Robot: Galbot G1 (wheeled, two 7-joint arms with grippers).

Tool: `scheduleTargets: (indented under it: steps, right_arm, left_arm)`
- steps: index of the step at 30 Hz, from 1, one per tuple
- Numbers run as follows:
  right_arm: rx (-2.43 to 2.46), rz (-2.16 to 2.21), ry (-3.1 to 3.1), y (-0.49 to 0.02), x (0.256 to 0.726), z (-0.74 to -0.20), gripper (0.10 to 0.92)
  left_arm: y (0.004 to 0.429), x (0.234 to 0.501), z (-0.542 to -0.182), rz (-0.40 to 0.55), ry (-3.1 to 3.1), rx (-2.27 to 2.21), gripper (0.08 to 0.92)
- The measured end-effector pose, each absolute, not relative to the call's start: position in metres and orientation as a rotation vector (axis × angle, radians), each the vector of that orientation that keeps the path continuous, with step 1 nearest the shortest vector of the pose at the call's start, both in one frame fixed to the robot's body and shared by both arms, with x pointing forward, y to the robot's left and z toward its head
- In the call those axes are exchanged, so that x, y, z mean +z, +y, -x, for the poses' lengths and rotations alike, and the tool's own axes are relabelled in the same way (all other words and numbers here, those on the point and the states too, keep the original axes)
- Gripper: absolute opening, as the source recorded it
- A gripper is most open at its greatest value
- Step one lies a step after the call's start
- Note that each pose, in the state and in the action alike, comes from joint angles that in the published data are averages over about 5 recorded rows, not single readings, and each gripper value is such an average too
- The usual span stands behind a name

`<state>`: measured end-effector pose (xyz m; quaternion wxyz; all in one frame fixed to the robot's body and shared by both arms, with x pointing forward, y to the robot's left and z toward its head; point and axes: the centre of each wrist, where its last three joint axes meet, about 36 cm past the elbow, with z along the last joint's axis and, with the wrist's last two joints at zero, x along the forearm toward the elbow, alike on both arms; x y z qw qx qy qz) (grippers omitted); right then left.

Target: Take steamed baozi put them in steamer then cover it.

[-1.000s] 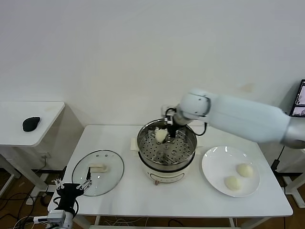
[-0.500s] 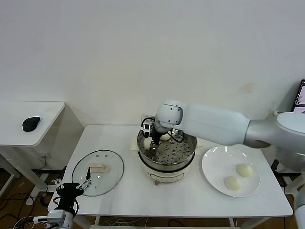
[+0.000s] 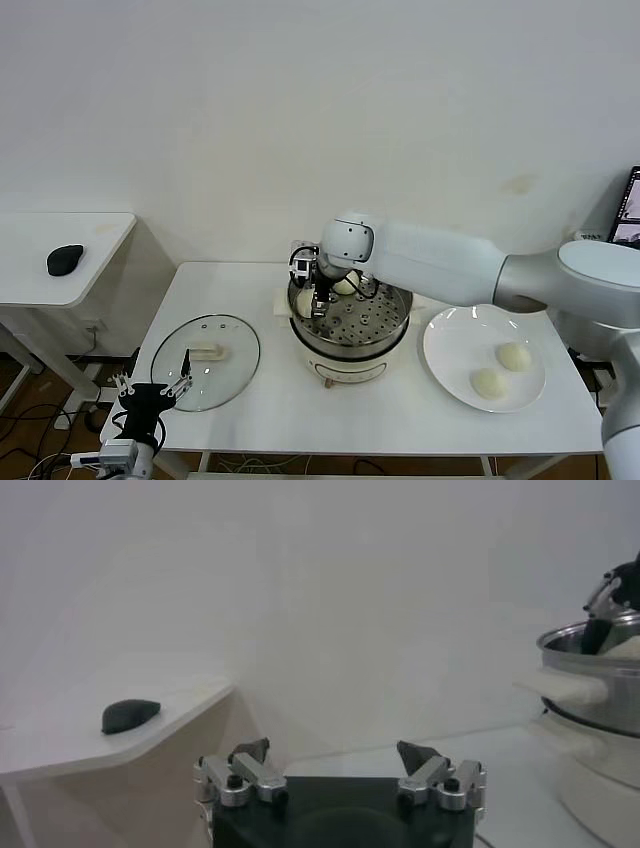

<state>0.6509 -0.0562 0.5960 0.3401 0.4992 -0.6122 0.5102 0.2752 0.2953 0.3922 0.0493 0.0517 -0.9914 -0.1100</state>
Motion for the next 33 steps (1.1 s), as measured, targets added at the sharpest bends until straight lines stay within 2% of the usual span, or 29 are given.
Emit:
scheduleTargets:
  steps: [8,16,23,33]
  right_arm:
    - [1.389,-1.356,-1.529,-0.119,0.645,-0.648,0.823]
    - [1.430,-1.394,-1.452,-0.215,0.671,-0.626,0.823]
    - [1.441,-1.354,-1.404,-0.299,0.659,-0.594,0.823]
    - [1.417,-1.259,-1.364,-0.387,0.605,-0.550,0.823]
  left_arm:
    - [0.295,0.395,-0.276,-0.145,-3.024,-0.342,0.823]
    - [0.293,0.396,-0.274,-0.128,-3.023,-0.346,0.823]
    - [0.292,0.393,-0.272,-0.122,-3.016,-0.350,0.823]
    - [0.285,0.390,-0.271,-0.109,-3.011,-0.349,0.823]
